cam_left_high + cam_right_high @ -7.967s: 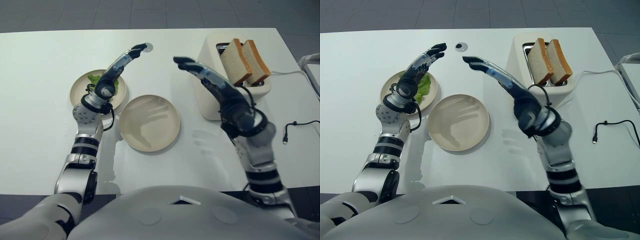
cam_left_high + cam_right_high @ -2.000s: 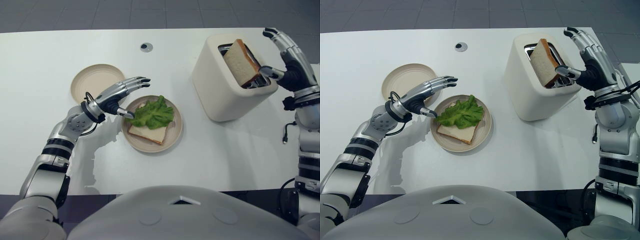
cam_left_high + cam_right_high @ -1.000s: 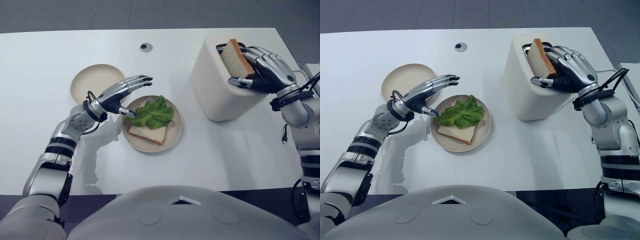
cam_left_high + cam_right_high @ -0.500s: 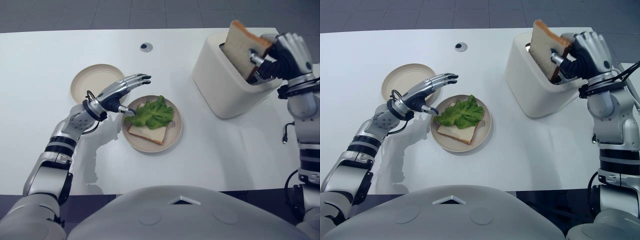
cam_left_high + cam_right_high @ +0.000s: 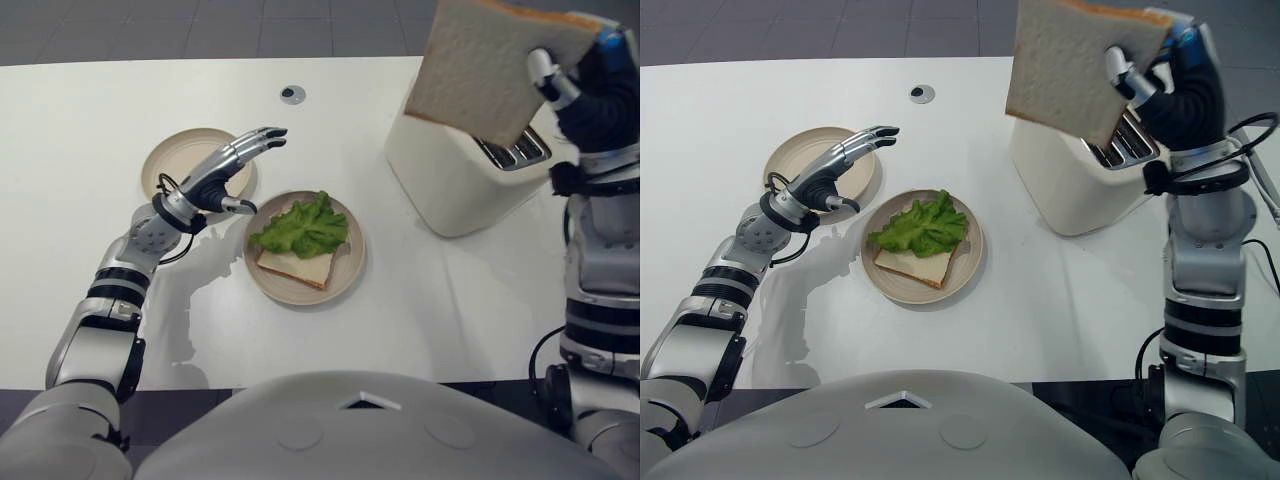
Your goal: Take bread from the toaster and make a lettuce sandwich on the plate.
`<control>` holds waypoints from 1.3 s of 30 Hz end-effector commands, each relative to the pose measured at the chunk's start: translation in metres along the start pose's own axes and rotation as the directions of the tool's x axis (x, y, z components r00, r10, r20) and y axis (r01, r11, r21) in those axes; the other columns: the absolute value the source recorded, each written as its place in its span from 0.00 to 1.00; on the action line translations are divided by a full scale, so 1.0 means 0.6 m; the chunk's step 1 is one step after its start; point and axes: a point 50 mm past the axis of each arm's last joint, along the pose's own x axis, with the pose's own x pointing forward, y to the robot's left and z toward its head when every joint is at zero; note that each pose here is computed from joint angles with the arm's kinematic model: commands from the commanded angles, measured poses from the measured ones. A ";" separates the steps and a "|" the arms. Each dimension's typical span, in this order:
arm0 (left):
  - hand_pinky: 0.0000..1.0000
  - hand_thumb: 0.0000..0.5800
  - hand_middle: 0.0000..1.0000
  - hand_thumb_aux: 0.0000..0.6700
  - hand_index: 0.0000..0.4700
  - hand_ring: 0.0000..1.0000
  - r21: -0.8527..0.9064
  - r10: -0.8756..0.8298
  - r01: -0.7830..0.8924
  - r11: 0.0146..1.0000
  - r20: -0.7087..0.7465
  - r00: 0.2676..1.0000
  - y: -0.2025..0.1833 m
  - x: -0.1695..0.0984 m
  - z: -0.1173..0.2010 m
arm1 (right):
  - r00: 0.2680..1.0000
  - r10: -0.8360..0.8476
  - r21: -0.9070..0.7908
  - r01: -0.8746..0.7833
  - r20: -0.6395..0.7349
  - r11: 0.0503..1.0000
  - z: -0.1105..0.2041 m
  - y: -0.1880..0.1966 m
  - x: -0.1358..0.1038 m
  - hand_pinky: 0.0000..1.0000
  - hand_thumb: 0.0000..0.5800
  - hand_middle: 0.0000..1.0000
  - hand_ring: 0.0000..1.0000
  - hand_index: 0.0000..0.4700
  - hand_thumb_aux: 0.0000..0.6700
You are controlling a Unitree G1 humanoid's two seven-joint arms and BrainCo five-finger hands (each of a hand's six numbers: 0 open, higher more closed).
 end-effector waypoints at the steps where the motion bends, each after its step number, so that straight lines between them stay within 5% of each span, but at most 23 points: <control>1: 0.00 0.00 0.00 0.00 0.00 0.00 -0.017 0.021 -0.021 1.000 0.006 1.000 0.008 0.000 0.001 | 0.978 0.202 0.449 -0.158 -0.051 0.879 -0.011 0.132 -0.030 1.00 1.00 1.00 1.00 1.00 1.00; 11: 0.00 0.00 0.00 0.00 0.00 0.00 -0.059 0.115 -0.111 0.992 0.073 0.991 0.036 -0.004 0.016 | 0.891 0.405 0.727 -0.138 -0.206 0.673 -0.038 0.257 -0.077 1.00 1.00 1.00 1.00 1.00 1.00; 24: 0.00 0.00 0.00 0.00 0.00 0.00 -0.126 0.098 -0.078 0.989 0.166 0.981 0.037 -0.001 0.047 | 0.751 0.541 0.514 -0.315 -0.379 0.798 -0.082 0.318 -0.095 1.00 1.00 1.00 1.00 1.00 1.00; 31: 0.00 0.00 0.00 0.00 0.00 0.00 -0.165 -0.216 0.255 0.953 0.221 0.951 -0.031 -0.030 0.071 | 0.748 0.501 0.360 -0.366 -0.435 0.858 -0.100 0.310 -0.092 1.00 1.00 1.00 1.00 1.00 1.00; 39: 0.00 0.00 0.00 0.00 0.00 0.00 -0.111 -0.638 0.648 0.753 0.117 0.761 -0.120 -0.072 0.051 | 0.765 0.449 0.318 -0.329 -0.462 0.889 -0.109 0.294 -0.089 1.00 1.00 1.00 1.00 1.00 1.00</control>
